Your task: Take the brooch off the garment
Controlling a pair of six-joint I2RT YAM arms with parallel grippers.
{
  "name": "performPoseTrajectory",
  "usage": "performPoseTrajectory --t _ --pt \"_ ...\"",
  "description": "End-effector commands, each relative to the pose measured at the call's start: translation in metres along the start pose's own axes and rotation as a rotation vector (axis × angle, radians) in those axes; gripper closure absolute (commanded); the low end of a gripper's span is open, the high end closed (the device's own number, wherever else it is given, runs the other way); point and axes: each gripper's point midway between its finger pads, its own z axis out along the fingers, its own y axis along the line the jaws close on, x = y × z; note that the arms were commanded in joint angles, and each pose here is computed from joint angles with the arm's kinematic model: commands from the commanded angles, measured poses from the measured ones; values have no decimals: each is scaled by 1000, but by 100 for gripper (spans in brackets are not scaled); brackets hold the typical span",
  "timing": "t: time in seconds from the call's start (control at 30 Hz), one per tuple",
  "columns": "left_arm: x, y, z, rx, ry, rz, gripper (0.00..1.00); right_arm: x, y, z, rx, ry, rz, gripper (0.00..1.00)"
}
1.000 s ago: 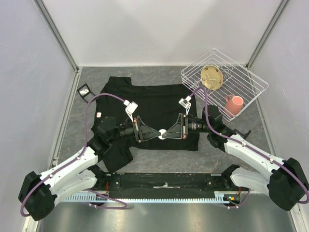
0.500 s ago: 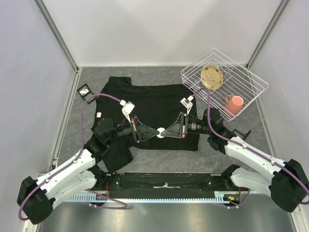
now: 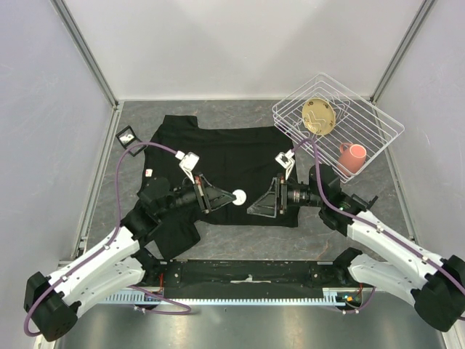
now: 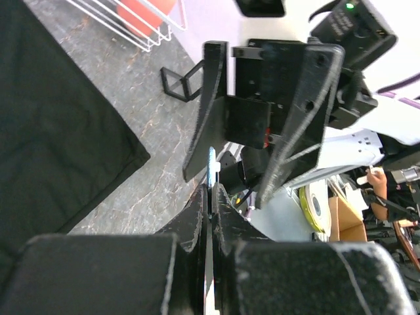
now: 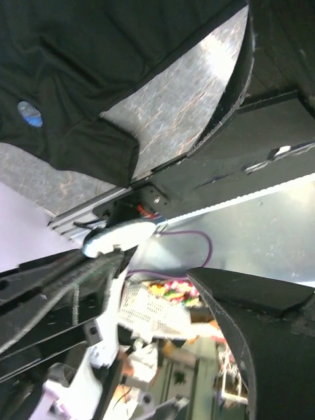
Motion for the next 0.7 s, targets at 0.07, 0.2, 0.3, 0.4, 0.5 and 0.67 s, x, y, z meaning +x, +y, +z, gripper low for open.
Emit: performPoseTrajectory --t 0.07,0.2,0.3,0.4,0.5,0.67 --pt "-11 7 9 -136 35 -143 98 -7 -6 -22 128 35 -334 24" --pt "0 28 8 -324 88 -393 98 -38 -28 -34 332 -72 -611 24" --pt "3 23 9 -332 111 -500 98 -54 -22 -32 363 -181 -774 30" --pt "0 13 10 -285 118 -536 98 -57 -4 -25 311 -263 -880 36" --pt "1 6 9 -250 126 -575 98 -42 7 -16 195 -259 -1077 43" --pt "-1 0 7 -172 127 -521 98 -69 -2 -19 342 -353 -916 49"
